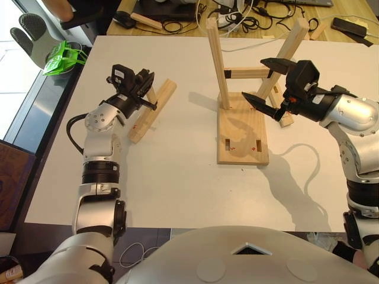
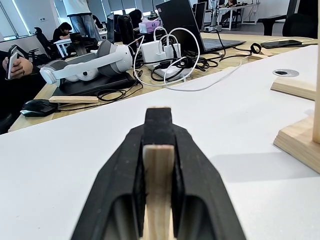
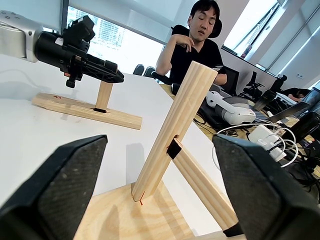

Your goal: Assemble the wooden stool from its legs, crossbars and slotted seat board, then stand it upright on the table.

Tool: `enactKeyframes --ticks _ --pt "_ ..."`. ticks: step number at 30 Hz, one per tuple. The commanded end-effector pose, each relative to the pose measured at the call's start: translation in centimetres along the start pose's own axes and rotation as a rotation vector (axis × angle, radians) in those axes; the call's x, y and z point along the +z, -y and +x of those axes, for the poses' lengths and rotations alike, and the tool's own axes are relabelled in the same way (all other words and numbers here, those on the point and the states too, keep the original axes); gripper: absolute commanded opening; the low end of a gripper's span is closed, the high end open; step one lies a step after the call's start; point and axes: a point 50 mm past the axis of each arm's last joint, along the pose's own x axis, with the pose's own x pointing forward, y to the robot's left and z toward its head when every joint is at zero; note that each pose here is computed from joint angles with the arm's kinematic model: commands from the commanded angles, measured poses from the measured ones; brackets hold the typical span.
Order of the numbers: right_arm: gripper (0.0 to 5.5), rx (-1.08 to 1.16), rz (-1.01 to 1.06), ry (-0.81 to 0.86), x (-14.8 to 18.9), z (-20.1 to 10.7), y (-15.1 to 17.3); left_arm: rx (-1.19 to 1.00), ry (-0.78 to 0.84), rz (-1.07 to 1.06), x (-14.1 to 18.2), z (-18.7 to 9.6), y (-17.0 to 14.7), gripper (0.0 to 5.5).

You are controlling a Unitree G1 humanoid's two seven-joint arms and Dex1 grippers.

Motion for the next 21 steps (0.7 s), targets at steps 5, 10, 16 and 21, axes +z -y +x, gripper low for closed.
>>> enactKeyframes --ticks 5,10,16,21 --pt "3.89 0.004 -0.007 0.000 0.2 0.1 0.2 0.050 -0.102 -0.149 -5.6 -2.6 0.8 0.41" --pt "3.89 0.010 -0.011 0.001 0.3 0.2 0.2 0.097 -0.029 -0.205 -6.0 -2.9 0.9 0.41" --pt "3.89 0.013 -0.011 0.000 0.3 0.2 0.3 0.052 -0.064 -0.138 -5.9 -2.9 1.0 0.41" --pt "3.89 0.008 -0.006 -0.002 0.2 0.1 0.1 -0.021 -0.155 -0.063 -5.7 -2.5 1.2 0.41"
